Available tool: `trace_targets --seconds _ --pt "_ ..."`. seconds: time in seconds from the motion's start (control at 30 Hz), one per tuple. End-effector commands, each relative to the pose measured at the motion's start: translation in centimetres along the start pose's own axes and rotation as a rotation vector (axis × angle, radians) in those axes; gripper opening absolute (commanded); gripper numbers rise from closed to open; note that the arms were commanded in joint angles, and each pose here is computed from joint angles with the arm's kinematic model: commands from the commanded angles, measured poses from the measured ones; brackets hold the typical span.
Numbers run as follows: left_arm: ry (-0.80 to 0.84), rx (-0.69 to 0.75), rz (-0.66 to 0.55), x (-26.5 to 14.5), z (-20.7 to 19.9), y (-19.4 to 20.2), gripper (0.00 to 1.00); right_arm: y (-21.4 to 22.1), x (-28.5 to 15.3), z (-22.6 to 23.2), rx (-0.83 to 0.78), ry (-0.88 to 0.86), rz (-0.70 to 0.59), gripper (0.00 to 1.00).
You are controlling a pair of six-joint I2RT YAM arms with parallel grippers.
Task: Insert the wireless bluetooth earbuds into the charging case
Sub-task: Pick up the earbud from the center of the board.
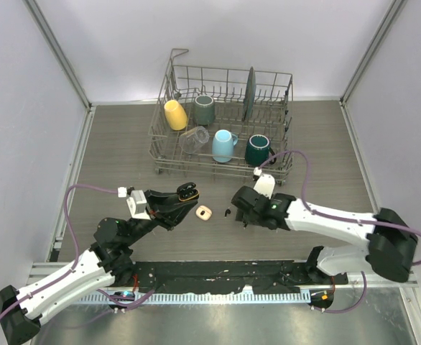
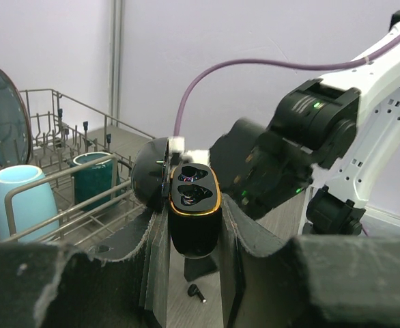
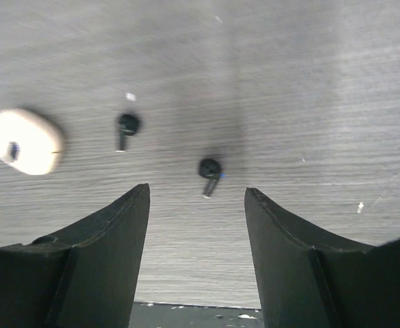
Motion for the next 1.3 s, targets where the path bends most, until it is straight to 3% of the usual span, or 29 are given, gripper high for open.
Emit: trace_targets --seconds 0.0,0.2,0.23,0.27,0.43,0.6,0.87,1.27 --pt "-0.003 0.001 -0.031 0.1 -0.1 -0.5 0.0 -3.4 -4.0 0.2 0.119 -0.18 -0.24 0.63" --pt "-0.009 0.013 -0.039 0.0 0.0 -0.6 0.0 -4.9 -8.1 -1.9 0.19 -0.279 -0.327 0.68" --pt "-0.01 0.014 -0.039 0.0 0.0 -0.6 0.0 -5.1 -8.8 -2.2 0.206 -0.294 -0.34 0.75" --pt "-0.014 0.016 -0.037 0.0 0.1 -0.6 0.0 -5.2 -9.0 -2.5 0.223 -0.288 -0.348 0.94" --pt "-0.015 0.016 -0.039 -0.1 0.1 -0.6 0.0 -4.2 -7.3 -3.1 0.23 -0.18 -0.304 0.94" --pt "-0.019 0.017 -0.034 -0.1 0.1 -0.5 0.0 -3.0 -4.6 -1.3 0.159 -0.099 -0.204 0.84" --pt "-0.027 0.014 -0.034 -0.2 0.2 -0.5 0.0 -2.4 -2.3 -0.1 0.087 -0.084 -0.18 0.63" --pt "-0.038 0.009 -0.023 0.0 0.3 -0.2 0.0 -0.3 0.8 0.7 0.044 -0.021 -0.07 0.59"
Point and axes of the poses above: each gripper's point midway between its finger pads, its own x axis out along the fingers, its own z axis along the line the jaws close on, y = z × x, the point moved 9 cm from there along -x, back along the fingers
